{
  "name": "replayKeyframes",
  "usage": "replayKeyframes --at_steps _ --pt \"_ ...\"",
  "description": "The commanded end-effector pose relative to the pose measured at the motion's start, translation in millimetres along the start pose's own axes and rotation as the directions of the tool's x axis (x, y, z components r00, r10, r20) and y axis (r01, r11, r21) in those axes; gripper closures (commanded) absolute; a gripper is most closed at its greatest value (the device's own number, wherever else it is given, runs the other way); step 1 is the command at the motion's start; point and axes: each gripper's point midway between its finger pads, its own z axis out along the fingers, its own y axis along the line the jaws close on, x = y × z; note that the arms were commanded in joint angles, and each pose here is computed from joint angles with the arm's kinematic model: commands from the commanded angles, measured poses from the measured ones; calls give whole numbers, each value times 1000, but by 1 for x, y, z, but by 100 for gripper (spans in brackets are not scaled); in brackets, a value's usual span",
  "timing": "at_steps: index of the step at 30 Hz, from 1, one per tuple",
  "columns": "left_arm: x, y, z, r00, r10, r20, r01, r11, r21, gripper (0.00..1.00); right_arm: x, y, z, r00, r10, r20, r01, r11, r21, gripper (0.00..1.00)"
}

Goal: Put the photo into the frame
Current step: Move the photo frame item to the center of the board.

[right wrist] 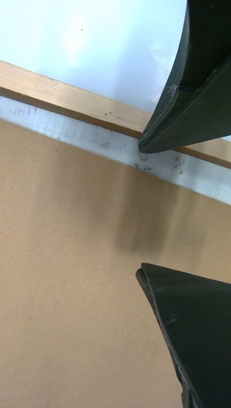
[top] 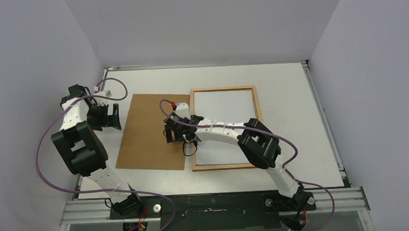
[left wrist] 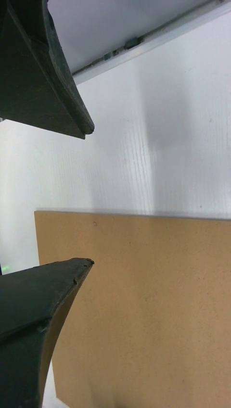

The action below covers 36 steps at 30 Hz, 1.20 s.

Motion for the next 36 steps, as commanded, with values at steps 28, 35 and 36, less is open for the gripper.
replayKeyframes --at_steps 28,35,36 --pt "5 -57 66 993 -47 -108 71 970 234 32 -24 11 29 968 246 43 -244 969 -51 4" --pt "13 -63 81 987 -78 -143 115 956 271 48 -27 18 28 961 272 39 -268 960 -82 4" --pt "14 -63 82 986 -81 -143 117 955 272 50 -26 19 29 961 274 36 -270 959 -83 3"
